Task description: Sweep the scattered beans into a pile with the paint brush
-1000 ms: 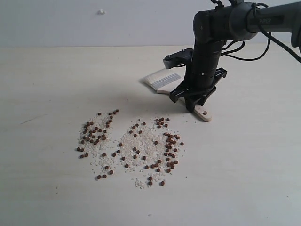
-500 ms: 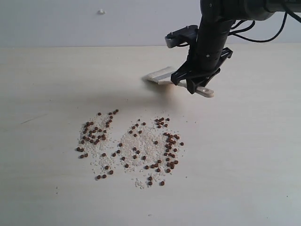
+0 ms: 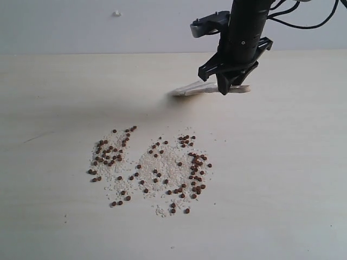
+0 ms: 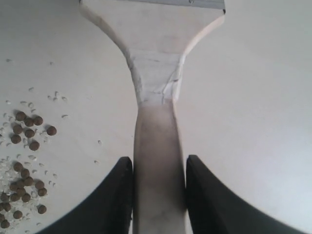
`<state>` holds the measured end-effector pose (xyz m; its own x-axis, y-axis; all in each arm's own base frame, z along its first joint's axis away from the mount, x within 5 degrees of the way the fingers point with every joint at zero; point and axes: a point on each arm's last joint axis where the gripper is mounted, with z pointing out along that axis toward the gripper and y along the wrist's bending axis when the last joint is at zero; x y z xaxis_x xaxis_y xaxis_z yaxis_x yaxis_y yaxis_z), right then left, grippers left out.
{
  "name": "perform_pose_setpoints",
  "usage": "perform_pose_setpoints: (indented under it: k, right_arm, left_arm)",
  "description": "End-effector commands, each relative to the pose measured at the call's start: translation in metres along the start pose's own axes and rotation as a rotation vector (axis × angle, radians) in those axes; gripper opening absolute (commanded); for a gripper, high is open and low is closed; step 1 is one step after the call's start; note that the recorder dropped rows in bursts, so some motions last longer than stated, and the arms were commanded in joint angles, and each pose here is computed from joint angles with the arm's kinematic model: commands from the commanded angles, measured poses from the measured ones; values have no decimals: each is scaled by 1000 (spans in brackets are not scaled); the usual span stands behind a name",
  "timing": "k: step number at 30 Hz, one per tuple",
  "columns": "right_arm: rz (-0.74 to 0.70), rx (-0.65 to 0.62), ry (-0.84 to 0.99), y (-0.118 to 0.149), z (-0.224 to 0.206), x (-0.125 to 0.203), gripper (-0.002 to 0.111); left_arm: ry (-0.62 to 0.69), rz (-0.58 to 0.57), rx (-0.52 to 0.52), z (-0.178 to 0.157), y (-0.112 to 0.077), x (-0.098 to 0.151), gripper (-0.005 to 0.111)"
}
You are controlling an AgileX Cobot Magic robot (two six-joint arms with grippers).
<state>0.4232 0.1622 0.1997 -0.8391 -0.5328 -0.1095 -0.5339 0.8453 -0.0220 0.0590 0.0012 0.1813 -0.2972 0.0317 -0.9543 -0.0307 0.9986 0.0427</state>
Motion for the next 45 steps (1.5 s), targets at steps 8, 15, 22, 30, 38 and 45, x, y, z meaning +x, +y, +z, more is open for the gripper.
perform_pose_setpoints:
  k: [8,15,22,30,38,45]
  right_arm:
    - [-33,2,-34,0,-14,-4,0]
    - [-44,7,-34,0,-15,-3,0]
    - [-44,7,-34,0,-15,-3,0]
    - [-44,20,-91,-2,-30,-11,0]
    - [-45,-45,-150,3,-40,-19,0]
    - [-47,-35,-143,1,-32,-21,0]
  left_arm:
    - [-255,110,-70,-3,5,-23,0]
    - [-648,-490,-26,-18,16,-51,0]
    - [-958,-557,216,-34,6,-77,0]
    - [-918,-251,238,-3,-2,-160,0]
    - [-542,297,546,147,-40,-195,54]
    - [-378,649,887,287,-147,-99,90]
